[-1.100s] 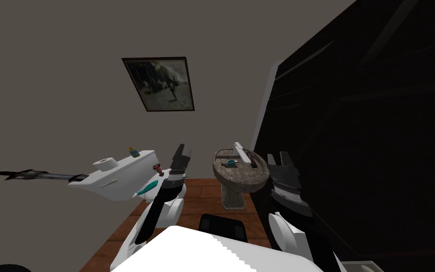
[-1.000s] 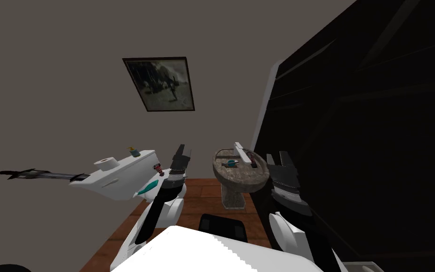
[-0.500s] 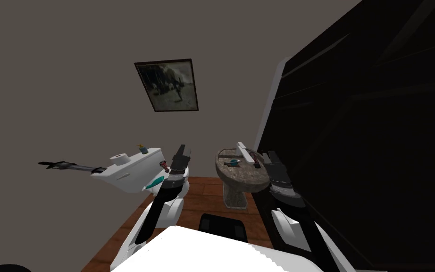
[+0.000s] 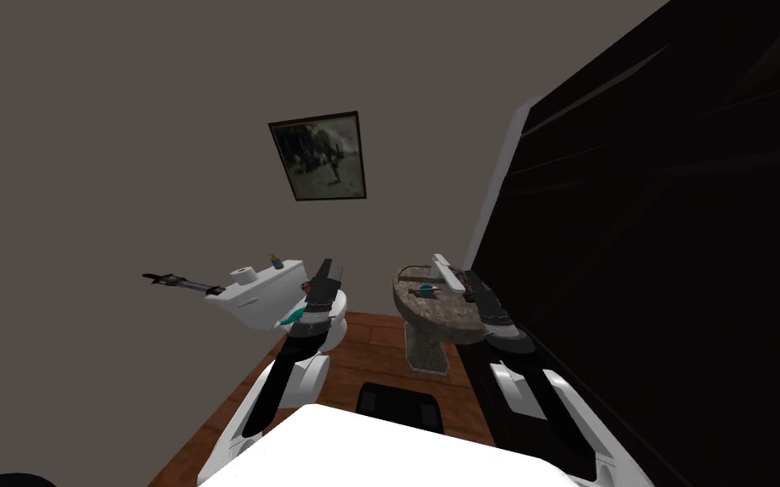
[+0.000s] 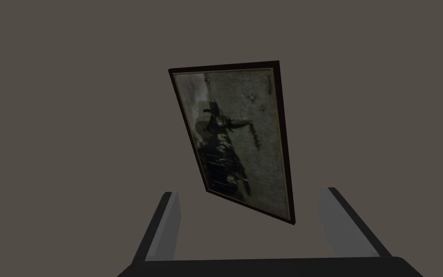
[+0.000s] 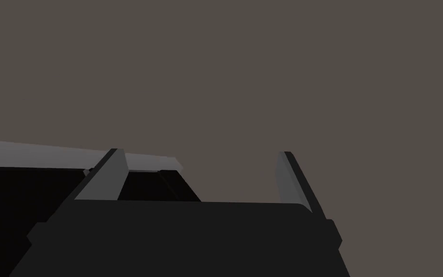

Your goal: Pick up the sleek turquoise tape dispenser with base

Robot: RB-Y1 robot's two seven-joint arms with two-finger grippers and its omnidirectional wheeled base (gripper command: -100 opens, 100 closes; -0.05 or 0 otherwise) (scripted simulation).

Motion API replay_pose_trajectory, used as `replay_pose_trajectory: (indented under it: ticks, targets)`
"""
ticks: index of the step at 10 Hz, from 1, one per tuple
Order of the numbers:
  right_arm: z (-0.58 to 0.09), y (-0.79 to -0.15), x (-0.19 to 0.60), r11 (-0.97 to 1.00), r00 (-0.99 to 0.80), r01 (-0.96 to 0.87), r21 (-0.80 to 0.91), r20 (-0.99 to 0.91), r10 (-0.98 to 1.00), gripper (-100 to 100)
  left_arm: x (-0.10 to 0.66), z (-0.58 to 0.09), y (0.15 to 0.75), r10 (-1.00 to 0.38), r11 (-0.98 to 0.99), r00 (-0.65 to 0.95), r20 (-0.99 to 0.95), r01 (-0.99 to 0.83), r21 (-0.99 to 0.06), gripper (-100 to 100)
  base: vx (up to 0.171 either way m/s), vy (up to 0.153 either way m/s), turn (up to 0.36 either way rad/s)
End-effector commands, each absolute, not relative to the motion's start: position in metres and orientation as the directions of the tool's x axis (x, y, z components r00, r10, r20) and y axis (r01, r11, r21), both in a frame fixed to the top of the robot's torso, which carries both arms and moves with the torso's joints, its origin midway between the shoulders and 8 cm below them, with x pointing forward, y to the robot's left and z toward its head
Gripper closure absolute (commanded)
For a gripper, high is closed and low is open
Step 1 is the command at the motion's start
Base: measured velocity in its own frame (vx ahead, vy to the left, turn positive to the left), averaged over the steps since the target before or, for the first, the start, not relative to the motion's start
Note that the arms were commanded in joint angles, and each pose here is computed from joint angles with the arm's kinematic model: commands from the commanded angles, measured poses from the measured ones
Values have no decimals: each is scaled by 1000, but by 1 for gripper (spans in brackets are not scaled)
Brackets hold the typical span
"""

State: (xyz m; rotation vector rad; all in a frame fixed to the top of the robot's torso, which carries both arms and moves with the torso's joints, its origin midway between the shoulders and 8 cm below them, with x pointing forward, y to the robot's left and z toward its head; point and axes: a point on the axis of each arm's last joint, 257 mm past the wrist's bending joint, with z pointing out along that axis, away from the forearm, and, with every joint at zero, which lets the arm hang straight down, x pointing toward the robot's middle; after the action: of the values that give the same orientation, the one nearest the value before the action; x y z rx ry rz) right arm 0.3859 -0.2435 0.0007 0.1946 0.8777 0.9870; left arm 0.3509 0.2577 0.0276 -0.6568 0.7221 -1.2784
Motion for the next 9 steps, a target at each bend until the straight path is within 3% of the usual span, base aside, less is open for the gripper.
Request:
replay_pose_trajectory:
  ticks: [1,9]
  targets:
    - [-1,-243,397,630,276,-642,438,-634,722,-100,351,28,258,-984,172,135,-112,604,-778,0,-59,43,204]
    - [-29,-245,441,790,333,-589,171,-839,430,-100,351,28,258,-984,172,135,-112,604,-778,0,-35,30,103]
